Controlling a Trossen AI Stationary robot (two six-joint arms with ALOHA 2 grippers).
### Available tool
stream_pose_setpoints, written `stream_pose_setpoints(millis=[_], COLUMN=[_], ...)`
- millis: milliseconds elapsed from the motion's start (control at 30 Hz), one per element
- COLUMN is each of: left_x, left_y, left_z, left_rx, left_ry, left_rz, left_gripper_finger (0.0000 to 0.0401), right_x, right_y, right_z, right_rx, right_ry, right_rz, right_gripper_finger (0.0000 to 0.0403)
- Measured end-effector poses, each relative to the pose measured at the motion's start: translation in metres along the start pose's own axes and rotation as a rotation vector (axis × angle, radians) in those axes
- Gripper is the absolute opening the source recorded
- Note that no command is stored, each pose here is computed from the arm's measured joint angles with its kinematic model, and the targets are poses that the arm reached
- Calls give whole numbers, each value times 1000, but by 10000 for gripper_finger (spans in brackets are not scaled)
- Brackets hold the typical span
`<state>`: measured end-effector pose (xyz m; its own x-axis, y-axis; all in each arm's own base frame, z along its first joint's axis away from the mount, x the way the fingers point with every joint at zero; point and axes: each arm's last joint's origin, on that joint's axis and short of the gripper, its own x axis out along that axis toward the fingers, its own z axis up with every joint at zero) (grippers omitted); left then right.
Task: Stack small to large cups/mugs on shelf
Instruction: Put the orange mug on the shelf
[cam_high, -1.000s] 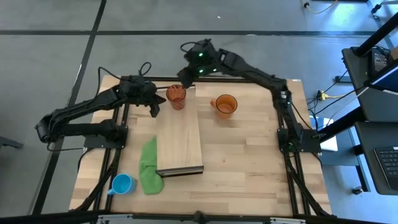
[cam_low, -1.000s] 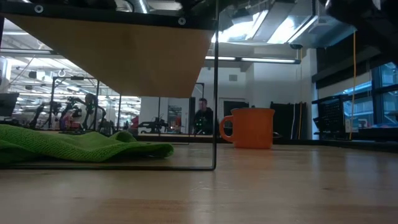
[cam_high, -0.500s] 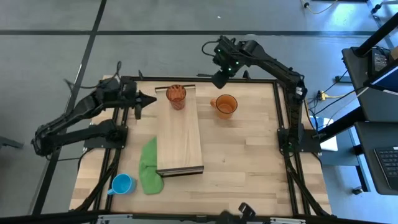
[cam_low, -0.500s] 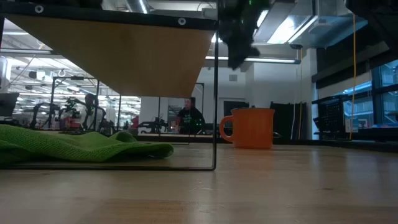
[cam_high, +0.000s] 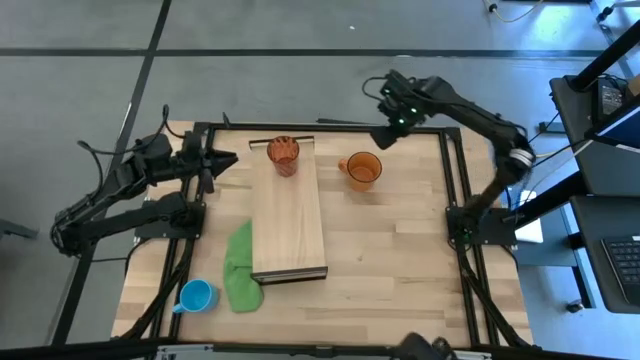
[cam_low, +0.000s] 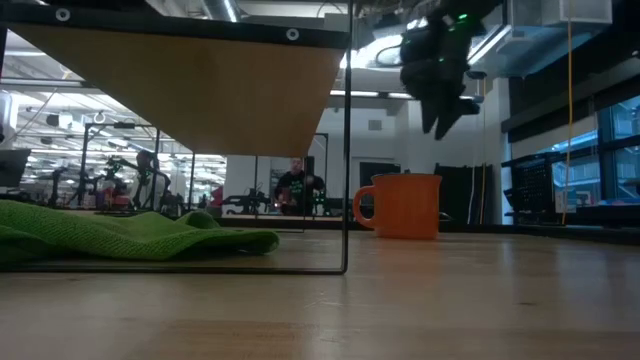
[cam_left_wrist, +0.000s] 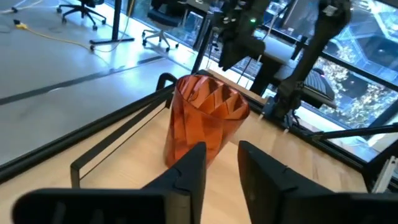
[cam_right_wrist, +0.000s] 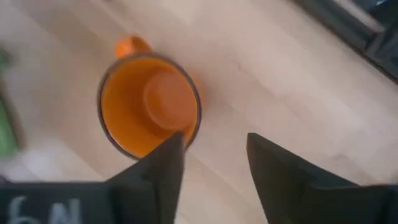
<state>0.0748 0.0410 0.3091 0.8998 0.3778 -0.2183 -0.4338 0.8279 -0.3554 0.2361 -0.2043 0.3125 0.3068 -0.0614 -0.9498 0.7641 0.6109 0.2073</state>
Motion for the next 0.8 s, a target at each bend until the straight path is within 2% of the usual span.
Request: stream_pose_setpoints(millis=[133,333,500,800], left_x=[1,1,1,1], left_y=[0,0,0,3], left_z=[1,2,2,-5], left_rx=[8,9,-20,-34], left_ry=[-11,-19,-17,40], left_rz=[10,5,6,64], left_gripper_finger=[100,99,99,99], right_x=[8,63,77,89], right_y=[-3,-11,-9,-15], right_z=[-20,-48,-46,-58], right_rx=[94,198,208,202], right_ry=[-101,-21,-105,-69], right_rz=[70,142,196,135], right_gripper_finger=[203,207,207,201])
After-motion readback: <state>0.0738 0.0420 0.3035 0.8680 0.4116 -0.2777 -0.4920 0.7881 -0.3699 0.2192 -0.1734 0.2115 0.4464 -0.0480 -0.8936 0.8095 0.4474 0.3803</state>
